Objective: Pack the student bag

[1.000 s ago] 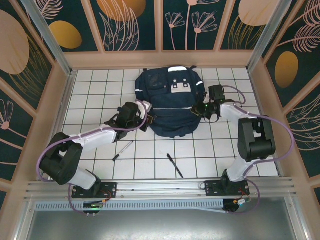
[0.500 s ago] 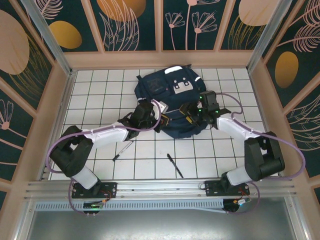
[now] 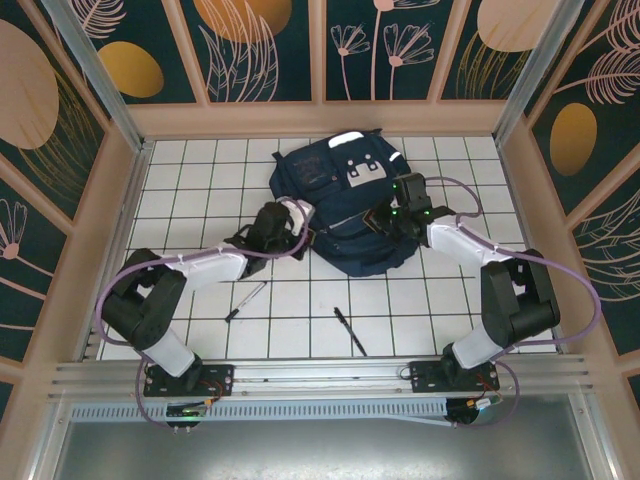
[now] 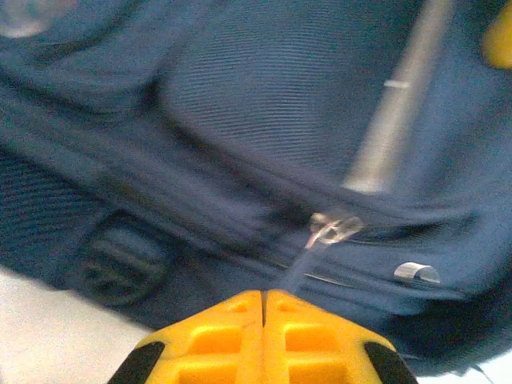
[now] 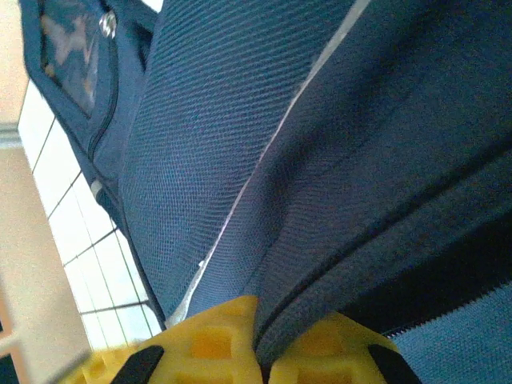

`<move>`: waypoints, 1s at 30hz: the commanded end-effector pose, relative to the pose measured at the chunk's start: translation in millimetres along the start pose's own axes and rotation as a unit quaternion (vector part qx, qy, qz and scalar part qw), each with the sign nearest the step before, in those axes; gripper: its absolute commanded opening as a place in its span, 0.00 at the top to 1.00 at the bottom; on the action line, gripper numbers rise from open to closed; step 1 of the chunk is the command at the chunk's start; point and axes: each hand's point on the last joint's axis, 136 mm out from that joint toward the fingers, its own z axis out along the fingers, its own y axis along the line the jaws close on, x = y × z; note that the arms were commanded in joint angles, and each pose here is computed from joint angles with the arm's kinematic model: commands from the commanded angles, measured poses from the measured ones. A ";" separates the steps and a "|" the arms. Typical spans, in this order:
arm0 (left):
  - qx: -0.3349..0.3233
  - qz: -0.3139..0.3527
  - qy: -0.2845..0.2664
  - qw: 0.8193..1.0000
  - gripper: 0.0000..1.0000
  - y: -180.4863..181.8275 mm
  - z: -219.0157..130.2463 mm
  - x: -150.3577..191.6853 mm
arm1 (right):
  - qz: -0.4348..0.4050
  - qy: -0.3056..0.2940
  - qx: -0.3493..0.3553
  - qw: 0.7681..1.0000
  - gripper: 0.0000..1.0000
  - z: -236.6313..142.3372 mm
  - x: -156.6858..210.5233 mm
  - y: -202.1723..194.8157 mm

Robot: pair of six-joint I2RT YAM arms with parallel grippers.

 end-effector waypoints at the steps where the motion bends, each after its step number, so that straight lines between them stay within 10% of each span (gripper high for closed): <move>1: -0.085 -0.021 0.023 0.996 1.00 55.1 -3.0 6.8 | -0.041 -0.006 -0.001 0.999 1.00 1.0 -11.7 3.5; 5: -0.126 -0.051 -0.004 0.991 1.00 69.7 -5.4 -16.4 | -0.073 -0.001 -0.001 0.997 1.00 7.6 -16.3 9.3; 8: -0.137 -0.087 0.001 0.987 1.00 72.6 -10.1 -16.9 | -0.093 -0.015 0.016 0.995 0.81 2.2 -20.5 7.8; 11: -0.038 -0.099 0.003 0.994 0.65 35.6 -23.8 -16.3 | -0.138 -0.019 0.032 0.990 0.61 -14.8 -11.4 2.3; 14: -0.049 -0.135 0.020 0.989 0.60 33.7 -51.8 -7.9 | -0.196 -0.005 0.075 0.978 0.55 -37.1 7.8 -17.7; 22: 0.004 -0.234 0.152 0.960 0.52 -0.6 -90.5 86.0 | -0.312 0.137 0.076 0.937 0.53 -45.4 145.5 -52.2; 30: -0.115 -0.226 0.270 0.929 0.46 14.6 -104.6 169.8 | -0.354 0.223 0.103 0.903 0.52 -39.7 231.3 -101.4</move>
